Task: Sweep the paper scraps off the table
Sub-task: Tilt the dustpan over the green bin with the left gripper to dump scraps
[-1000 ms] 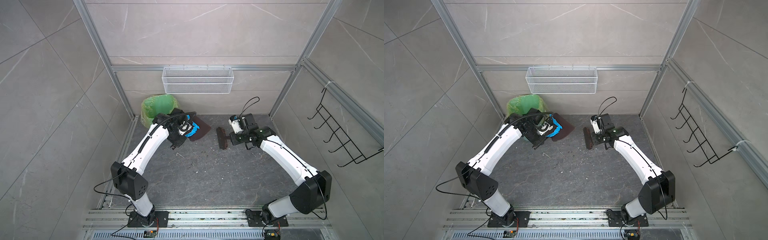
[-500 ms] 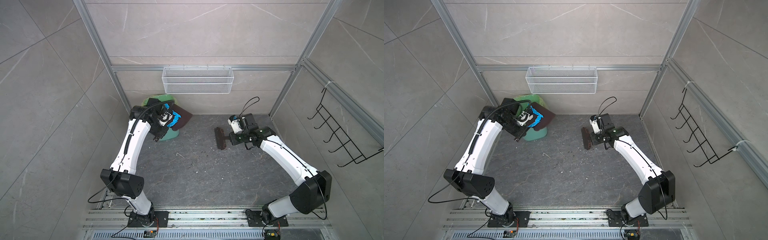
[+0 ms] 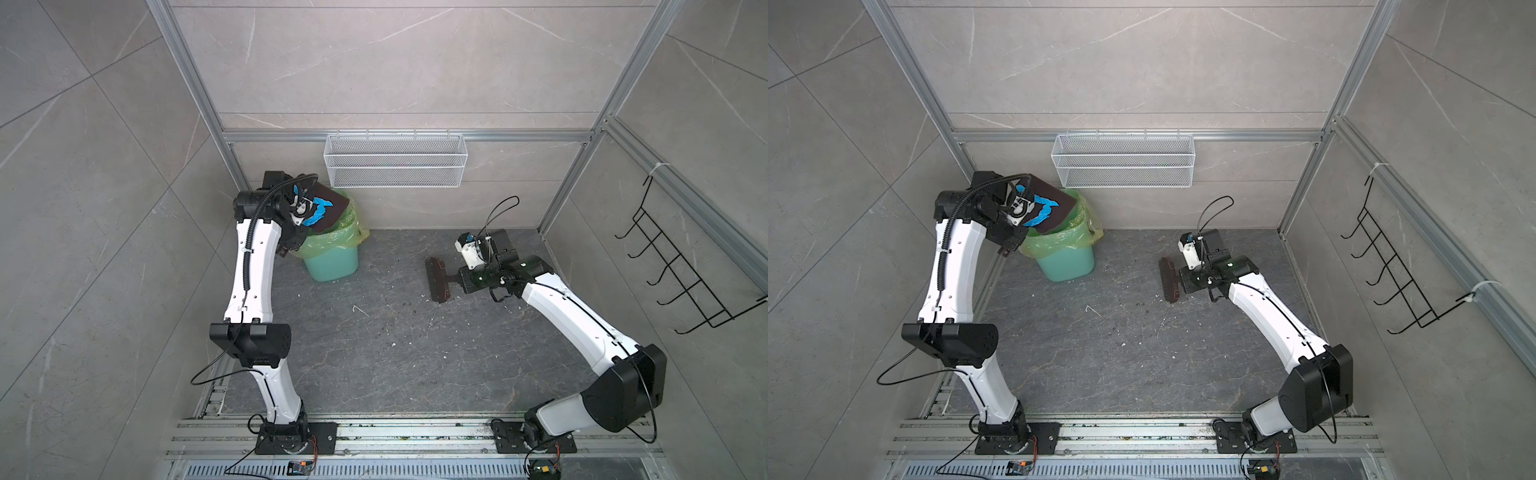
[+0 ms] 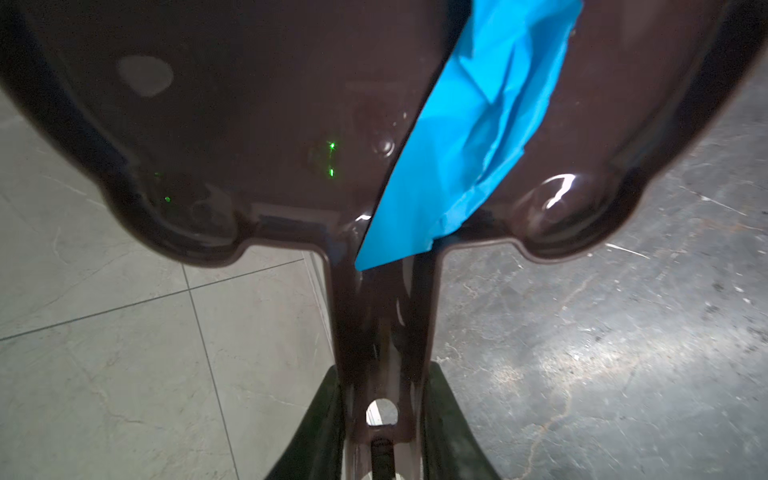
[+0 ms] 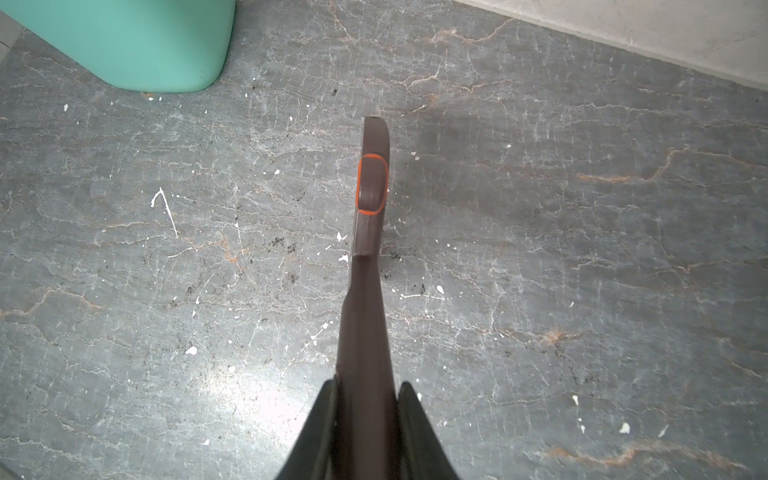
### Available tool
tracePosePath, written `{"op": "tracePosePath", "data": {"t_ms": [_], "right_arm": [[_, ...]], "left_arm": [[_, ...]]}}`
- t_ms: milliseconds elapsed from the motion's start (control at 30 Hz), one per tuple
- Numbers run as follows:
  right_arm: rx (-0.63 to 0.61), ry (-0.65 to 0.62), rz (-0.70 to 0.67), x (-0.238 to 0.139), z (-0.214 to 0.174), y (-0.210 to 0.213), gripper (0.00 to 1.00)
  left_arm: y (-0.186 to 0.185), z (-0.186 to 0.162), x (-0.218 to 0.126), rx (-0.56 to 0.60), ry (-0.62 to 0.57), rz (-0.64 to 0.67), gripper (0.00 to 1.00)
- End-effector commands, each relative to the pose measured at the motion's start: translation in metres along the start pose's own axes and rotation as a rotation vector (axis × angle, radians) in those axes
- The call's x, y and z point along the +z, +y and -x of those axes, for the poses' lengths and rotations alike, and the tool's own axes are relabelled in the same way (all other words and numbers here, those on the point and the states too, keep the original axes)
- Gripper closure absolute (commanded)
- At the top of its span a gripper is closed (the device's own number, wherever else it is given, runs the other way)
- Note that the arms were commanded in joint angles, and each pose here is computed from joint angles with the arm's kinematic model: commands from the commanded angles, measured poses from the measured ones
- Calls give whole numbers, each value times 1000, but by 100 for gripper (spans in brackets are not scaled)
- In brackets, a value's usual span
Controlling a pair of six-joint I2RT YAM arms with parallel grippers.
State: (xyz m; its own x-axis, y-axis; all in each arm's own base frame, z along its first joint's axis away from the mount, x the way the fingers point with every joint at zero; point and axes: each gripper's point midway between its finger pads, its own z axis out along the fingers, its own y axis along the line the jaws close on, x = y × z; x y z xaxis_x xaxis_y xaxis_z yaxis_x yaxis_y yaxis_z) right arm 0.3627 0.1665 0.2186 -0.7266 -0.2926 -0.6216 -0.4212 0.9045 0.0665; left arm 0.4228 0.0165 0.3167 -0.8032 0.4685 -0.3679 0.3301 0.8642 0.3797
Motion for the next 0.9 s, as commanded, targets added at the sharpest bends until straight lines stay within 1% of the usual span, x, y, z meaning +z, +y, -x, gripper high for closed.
{"op": "tracePosePath", "data": {"t_ms": [0, 100, 167, 300, 433, 500, 667, 767, 867], "right_arm": [[-10, -59, 7, -14, 9, 2, 100], [-13, -62, 6, -15, 8, 2, 100], [-13, -61, 9, -15, 8, 2, 100], [-13, -57, 18, -13, 7, 4, 100], [-12, -62, 23, -13, 8, 5, 100], [-10, -62, 23, -13, 7, 4, 100], [-10, -60, 25, -12, 7, 5, 100], [-11, -61, 25, -13, 7, 5, 100], [-12, -62, 23, -13, 6, 4, 100]], "left_arm": [[26, 0, -1, 25, 22, 119, 100], [45, -2, 6, 57, 69, 227, 100], [59, -3, 6, 98, 100, 307, 100], [78, 6, -2, 140, 83, 401, 100], [93, 14, -9, 224, 86, 495, 100], [100, 18, -12, 256, 88, 531, 100], [107, 27, -22, 277, 62, 582, 100], [115, 28, -23, 312, 88, 636, 100], [122, 35, -30, 335, 80, 690, 100]]}}
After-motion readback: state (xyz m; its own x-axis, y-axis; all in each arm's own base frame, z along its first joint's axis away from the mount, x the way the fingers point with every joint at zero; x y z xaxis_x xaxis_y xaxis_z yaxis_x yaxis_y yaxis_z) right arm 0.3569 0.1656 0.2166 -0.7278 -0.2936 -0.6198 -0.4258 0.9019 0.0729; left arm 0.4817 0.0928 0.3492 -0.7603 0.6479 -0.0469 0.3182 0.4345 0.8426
